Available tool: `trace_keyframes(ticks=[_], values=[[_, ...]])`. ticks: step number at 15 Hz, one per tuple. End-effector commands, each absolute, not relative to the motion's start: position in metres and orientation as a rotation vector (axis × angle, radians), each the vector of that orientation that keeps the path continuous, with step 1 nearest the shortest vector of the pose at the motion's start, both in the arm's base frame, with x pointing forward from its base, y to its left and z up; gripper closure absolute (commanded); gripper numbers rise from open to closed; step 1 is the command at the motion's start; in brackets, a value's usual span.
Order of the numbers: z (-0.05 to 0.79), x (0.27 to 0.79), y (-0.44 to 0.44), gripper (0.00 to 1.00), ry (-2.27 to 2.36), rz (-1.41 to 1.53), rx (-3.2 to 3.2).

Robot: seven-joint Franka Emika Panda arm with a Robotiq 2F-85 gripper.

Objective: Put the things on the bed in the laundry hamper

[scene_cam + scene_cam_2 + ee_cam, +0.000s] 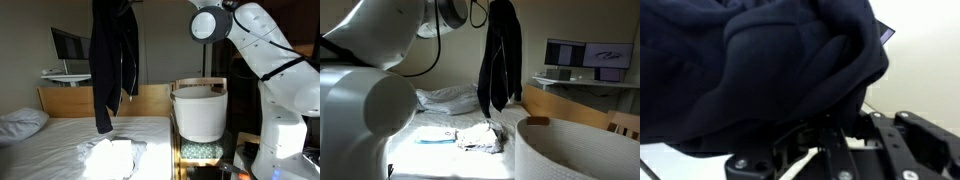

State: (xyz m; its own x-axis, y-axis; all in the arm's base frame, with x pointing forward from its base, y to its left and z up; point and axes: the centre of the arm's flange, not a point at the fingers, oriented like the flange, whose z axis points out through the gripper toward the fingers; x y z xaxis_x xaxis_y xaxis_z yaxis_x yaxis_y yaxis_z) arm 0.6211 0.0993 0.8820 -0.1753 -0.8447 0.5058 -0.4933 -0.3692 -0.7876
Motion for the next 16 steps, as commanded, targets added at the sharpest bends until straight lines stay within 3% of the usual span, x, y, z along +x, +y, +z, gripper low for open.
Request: trace_keyframes(ticks=[1, 16], values=[[0.966, 0.621, 0.089, 0.91, 1.628, -1.703, -1.558], [1.054, 0.497, -0.036, 0.92, 2.238, -2.062, -0.738]])
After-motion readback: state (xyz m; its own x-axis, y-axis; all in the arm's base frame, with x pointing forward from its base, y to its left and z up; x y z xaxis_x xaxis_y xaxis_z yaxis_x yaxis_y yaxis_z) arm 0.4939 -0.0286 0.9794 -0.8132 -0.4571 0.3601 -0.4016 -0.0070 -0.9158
